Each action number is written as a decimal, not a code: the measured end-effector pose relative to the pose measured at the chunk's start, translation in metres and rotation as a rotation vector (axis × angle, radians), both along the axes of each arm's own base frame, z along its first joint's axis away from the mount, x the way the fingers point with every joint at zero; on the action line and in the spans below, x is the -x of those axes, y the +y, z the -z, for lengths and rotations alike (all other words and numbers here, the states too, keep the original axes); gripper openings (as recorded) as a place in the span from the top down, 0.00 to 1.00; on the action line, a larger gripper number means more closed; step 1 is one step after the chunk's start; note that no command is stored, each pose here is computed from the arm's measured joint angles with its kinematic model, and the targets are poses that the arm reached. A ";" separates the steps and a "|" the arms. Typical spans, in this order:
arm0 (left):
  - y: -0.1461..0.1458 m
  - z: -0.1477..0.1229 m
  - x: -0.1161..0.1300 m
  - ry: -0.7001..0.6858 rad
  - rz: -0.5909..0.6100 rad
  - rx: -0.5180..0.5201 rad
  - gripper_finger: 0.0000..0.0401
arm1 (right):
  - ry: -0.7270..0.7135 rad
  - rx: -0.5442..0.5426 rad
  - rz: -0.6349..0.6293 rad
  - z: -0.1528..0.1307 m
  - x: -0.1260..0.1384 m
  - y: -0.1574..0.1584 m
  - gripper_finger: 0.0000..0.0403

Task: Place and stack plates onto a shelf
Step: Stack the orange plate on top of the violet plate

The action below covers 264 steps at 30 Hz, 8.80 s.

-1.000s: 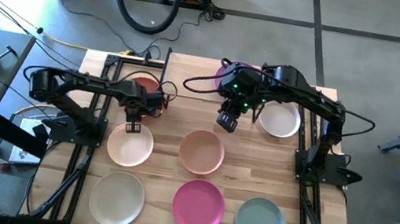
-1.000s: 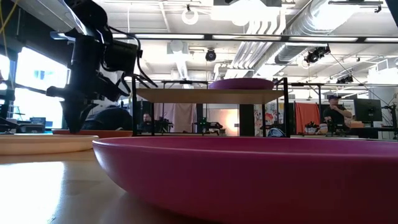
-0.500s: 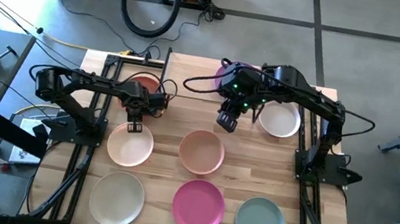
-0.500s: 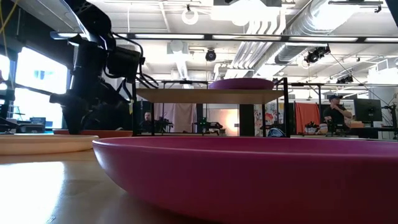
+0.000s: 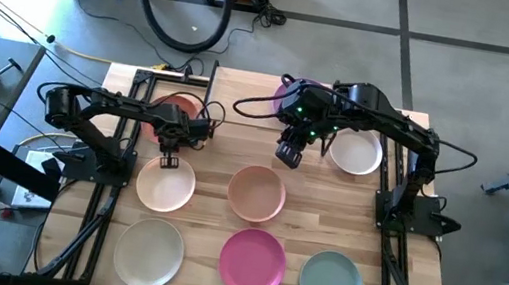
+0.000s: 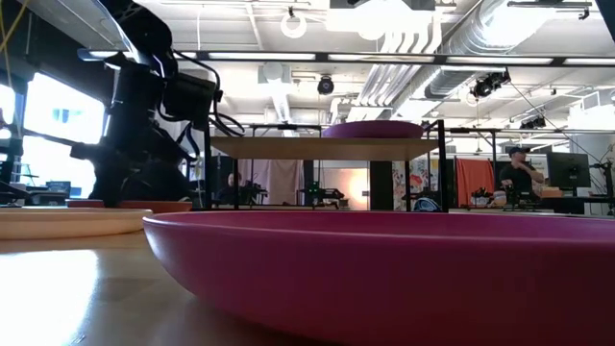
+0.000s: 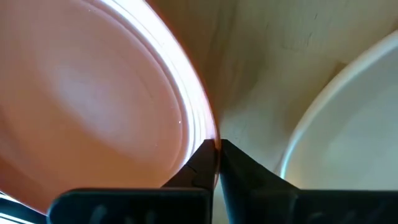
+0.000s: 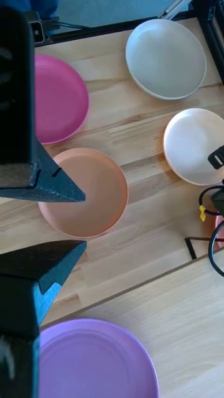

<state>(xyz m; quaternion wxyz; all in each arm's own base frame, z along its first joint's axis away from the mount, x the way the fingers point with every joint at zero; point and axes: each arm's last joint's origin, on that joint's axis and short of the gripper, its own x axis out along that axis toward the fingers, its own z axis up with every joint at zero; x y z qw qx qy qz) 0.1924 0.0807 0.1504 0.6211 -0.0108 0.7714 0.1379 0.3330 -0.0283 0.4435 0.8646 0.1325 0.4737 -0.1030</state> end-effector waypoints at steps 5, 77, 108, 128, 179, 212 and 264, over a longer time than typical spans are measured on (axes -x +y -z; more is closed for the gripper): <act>-0.001 -0.002 0.003 0.024 0.006 0.005 0.99 | 0.000 0.000 0.000 0.000 0.000 0.000 0.78; -0.034 -0.178 -0.055 0.045 0.743 -0.696 1.00 | -0.363 0.229 0.620 -0.025 -0.006 -0.086 0.64; -0.065 -0.182 -0.080 0.109 1.004 -0.871 1.00 | -0.273 0.147 0.489 -0.003 -0.028 -0.074 0.64; -0.065 -0.182 -0.080 0.077 0.977 -0.871 0.96 | -0.277 0.122 0.564 0.001 -0.031 -0.077 0.97; -0.068 -0.183 -0.080 -0.408 0.323 -0.955 0.70 | -0.110 0.010 0.567 -0.001 0.078 -0.211 1.00; -0.070 -0.180 -0.082 -0.586 0.163 -0.784 0.70 | 0.010 -0.379 0.498 0.063 0.109 -0.284 1.00; -0.040 -0.179 -0.079 -0.569 0.017 -0.805 0.70 | 0.042 -0.316 0.572 0.094 0.129 -0.249 1.00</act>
